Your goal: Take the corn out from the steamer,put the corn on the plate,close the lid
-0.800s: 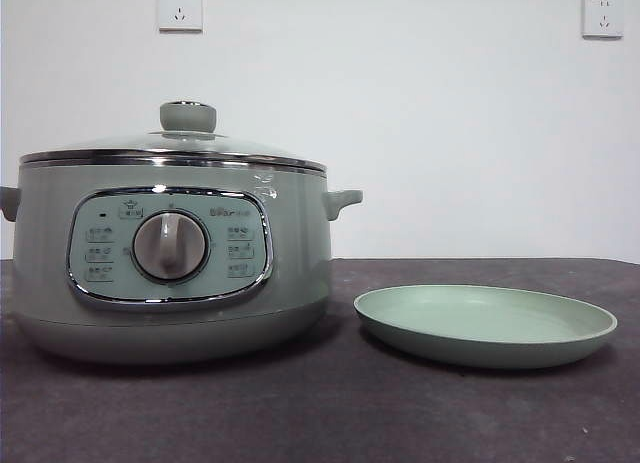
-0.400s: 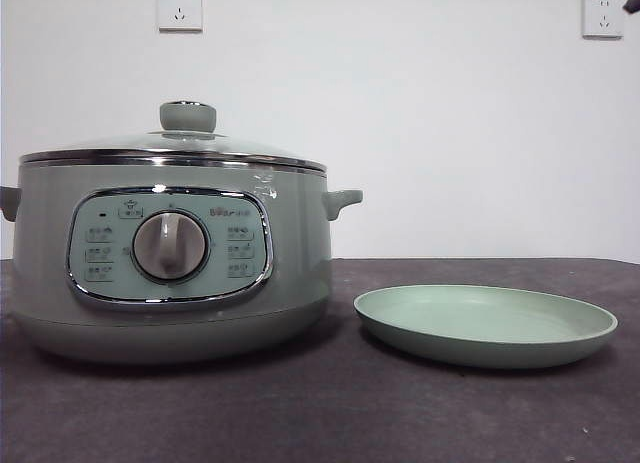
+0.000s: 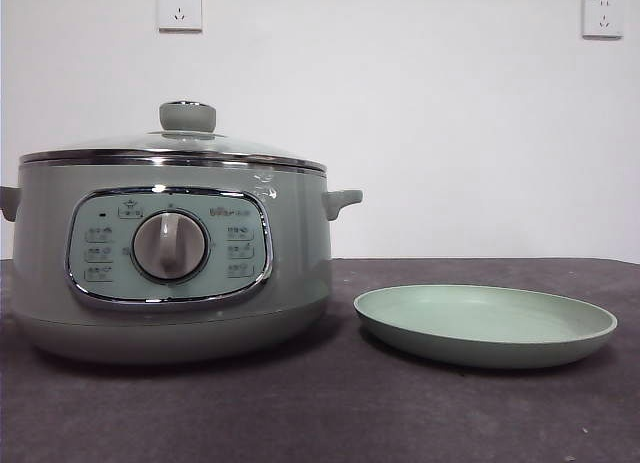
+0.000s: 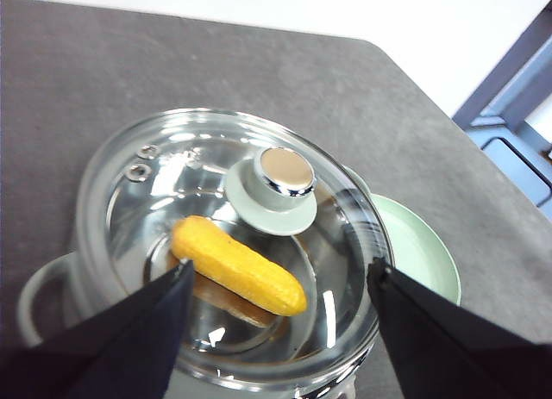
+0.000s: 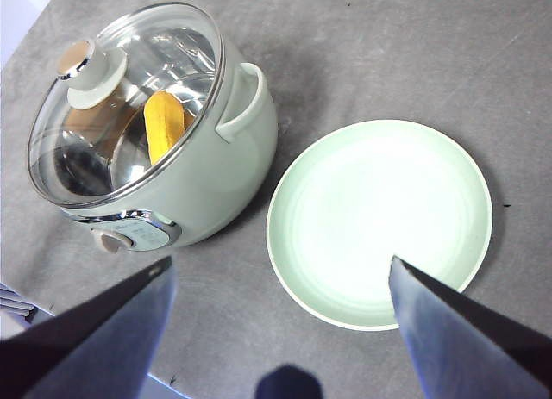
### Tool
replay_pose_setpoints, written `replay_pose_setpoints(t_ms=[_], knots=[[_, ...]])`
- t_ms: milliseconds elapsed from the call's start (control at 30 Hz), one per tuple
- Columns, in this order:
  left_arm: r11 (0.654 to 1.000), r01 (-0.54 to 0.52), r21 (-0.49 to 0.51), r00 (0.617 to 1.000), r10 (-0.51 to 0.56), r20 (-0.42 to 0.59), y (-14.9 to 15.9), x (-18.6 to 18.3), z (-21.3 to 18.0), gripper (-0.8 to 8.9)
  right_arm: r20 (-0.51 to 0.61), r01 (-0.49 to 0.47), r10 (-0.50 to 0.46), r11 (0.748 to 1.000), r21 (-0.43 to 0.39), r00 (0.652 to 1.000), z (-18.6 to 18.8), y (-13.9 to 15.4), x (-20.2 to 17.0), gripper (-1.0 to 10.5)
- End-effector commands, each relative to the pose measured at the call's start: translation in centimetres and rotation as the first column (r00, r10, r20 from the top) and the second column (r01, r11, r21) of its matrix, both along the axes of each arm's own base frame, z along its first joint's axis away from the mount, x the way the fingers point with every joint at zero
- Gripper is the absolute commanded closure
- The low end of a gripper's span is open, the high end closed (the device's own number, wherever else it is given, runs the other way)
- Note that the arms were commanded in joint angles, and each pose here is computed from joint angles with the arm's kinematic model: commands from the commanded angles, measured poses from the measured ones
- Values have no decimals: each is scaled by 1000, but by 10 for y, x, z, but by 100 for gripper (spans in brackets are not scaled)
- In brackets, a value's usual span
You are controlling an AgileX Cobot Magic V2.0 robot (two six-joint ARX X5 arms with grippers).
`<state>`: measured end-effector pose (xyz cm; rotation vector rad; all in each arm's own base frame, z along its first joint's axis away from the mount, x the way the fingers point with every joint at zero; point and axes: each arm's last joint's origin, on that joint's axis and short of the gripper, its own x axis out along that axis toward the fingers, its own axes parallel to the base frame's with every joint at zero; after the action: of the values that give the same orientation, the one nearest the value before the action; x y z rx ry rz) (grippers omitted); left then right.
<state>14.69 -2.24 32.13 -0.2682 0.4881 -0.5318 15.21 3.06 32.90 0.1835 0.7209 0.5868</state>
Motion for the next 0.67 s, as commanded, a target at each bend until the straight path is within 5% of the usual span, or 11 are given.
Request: replay_pose_setpoints(t_ms=[33,667], knots=[[1000,29,-9,999,-29,-28,-6,14,4,462,4,-4,4,1000,-2,1000,0,0,0,534],[950,80,302,995,-59,-77,-85,98,3,463,4,-3,3,1000,-2,1000,0,0,0,537]])
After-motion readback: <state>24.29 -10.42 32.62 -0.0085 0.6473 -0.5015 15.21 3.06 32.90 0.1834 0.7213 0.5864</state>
